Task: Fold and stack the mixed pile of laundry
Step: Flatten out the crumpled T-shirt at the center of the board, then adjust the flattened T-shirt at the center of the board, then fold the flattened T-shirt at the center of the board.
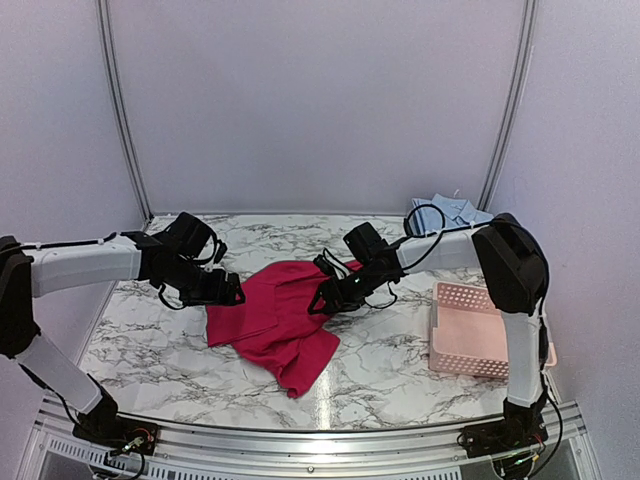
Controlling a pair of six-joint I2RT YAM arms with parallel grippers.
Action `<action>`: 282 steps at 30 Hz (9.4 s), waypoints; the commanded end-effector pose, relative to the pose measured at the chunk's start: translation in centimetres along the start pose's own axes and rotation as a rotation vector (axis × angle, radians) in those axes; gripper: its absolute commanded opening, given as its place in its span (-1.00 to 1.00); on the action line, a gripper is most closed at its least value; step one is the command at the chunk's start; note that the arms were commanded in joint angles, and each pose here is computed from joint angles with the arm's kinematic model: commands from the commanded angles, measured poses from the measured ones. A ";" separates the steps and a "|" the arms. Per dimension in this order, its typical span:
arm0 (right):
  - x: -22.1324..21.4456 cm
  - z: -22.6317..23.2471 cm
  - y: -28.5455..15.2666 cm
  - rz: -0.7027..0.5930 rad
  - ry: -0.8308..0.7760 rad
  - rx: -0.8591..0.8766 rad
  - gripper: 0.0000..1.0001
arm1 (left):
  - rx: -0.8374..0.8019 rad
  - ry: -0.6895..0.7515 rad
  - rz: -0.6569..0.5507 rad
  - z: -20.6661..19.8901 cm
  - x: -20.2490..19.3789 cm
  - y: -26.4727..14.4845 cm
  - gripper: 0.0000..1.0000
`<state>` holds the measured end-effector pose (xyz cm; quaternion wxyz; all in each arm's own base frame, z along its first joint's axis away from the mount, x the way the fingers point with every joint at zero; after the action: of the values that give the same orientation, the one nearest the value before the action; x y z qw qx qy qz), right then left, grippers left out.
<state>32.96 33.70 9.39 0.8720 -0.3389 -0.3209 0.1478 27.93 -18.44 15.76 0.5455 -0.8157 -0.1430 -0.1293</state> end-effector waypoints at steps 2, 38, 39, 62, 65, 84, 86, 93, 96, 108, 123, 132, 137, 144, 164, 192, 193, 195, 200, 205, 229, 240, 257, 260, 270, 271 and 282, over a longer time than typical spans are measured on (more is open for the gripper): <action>-0.9 -0.3 0.8 0.012 0.026 -0.007 0.25 | 0.002 0.093 0.014 -2.3 -1.1 2.8 0.79; -9.8 -6.4 4.3 0.344 0.029 -0.324 0.09 | 0.599 0.078 -0.166 -0.1 1.2 3.9 0.41; -10.0 -6.4 4.3 0.345 0.030 -0.321 0.09 | 0.597 0.078 -0.177 0.0 1.4 3.4 0.35; -1.5 -7.4 -10.6 0.027 -0.075 -0.469 0.19 | 0.446 0.048 -0.245 0.0 6.9 2.0 -1.00; -0.7 -9.1 -11.1 0.009 -0.059 -0.518 0.30 | 0.437 0.050 -0.245 -0.1 7.3 2.0 -1.00; 3.9 -14.1 -7.0 0.030 -0.055 -0.531 0.08 | 0.444 -0.001 -0.286 1.1 10.6 1.3 -1.00; 3.9 -14.3 -7.5 0.031 -0.050 -0.558 -0.38 | 0.451 -0.002 -0.292 1.3 10.8 1.1 -1.00; 9.1 -9.9 -14.0 -0.148 -0.136 -0.601 -1.00 | 0.487 0.013 -0.379 1.4 12.6 -2.0 -1.00; 12.4 -6.4 -18.4 -0.290 -0.204 -0.624 -1.00 | 0.508 0.030 -0.484 0.5 14.6 -5.6 -1.00; 18.8 8.5 -33.1 -0.734 -0.524 -0.597 -1.00 | 0.536 0.021 -1.002 -3.5 19.3 -27.0 -1.00; 12.0 30.6 -38.9 -0.957 -0.908 -0.490 -1.00 | -0.047 0.126 -1.335 -6.7 9.8 -45.3 -1.00; 12.0 31.2 -38.2 -0.944 -0.865 -0.422 -1.00 | 0.096 0.094 -1.433 -5.9 10.1 -47.3 -1.00; 16.2 21.8 -37.3 -0.905 -0.613 -0.497 -1.00 | 0.363 0.118 -1.347 -6.4 16.6 -39.7 -1.00; 19.6 5.1 -32.7 -0.791 -0.244 -0.527 0.02 | 0.440 0.087 -1.073 -1.2 28.0 -22.6 -0.32; 9.9 -2.5 -16.9 -0.296 -0.106 -0.358 0.96 | 0.419 -0.203 -0.507 7.1 18.2 -9.8 0.98; -1.3 -2.0 -10.4 -0.028 -0.017 -0.249 0.91 | 0.281 -0.441 -0.186 10.0 4.1 -4.5 0.90; -1.5 -1.7 -10.8 -0.033 -0.029 -0.261 0.91 | 0.269 -0.455 -0.182 9.8 3.3 -4.7 0.88; -2.0 -1.5 -11.1 -0.036 -0.045 -0.266 0.91 | 0.266 -0.464 -0.160 9.7 1.6 -4.4 0.86; -3.4 -2.6 -9.1 0.004 -0.010 -0.215 0.84 | 0.290 -0.494 -0.094 10.4 -0.9 -2.6 0.82; -5.8 -3.4 -7.6 0.054 0.046 -0.191 0.80 | 0.364 -0.489 -0.050 11.9 -1.9 -0.6 0.78; -7.6 5.6 -10.4 0.145 -0.285 -0.372 0.67 | 0.268 -0.580 -0.036 12.8 -2.7 -5.3 0.70; -13.3 4.3 -8.3 0.465 -0.455 -0.614 0.24 | 0.273 -0.739 -0.012 12.3 -7.3 -5.8 0.63; -15.0 2.3 -5.4 0.532 -0.464 -0.583 -0.36 | 0.329 -0.884 0.013 13.1 -8.8 -5.1 0.56; -14.9 2.3 -5.5 0.536 -0.457 -0.586 -0.82 | 0.364 -0.909 0.019 13.7 -9.6 -5.0 0.53; -14.2 3.0 -5.9 0.501 -0.448 -0.579 -1.00 | 0.462 -0.950 0.048 15.0 -11.7 -4.5 0.28; -14.1 3.1 -5.9 0.498 -0.447 -0.578 -1.00 | 0.483 -0.957 0.044 15.3 -11.9 -4.6 0.26; -13.9 3.6 -6.1 0.482 -0.445 -0.556 -1.00 | 0.587 -0.961 0.096 16.7 -12.9 -3.0 0.12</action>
<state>21.07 23.96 9.04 0.5803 -0.6026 -0.4483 0.3148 16.34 -3.64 8.30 0.6103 -0.6204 -0.3762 0.3180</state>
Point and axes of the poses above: each gripper's point midway between its finger pads, its own y axis out along the fingers, its own z axis along the line the jaws close on, x = y × z, the point moved 7 cm from there along -y, back along the fingers, and after that the axes turned 10 degrees about -y, right-handed, at the moved point
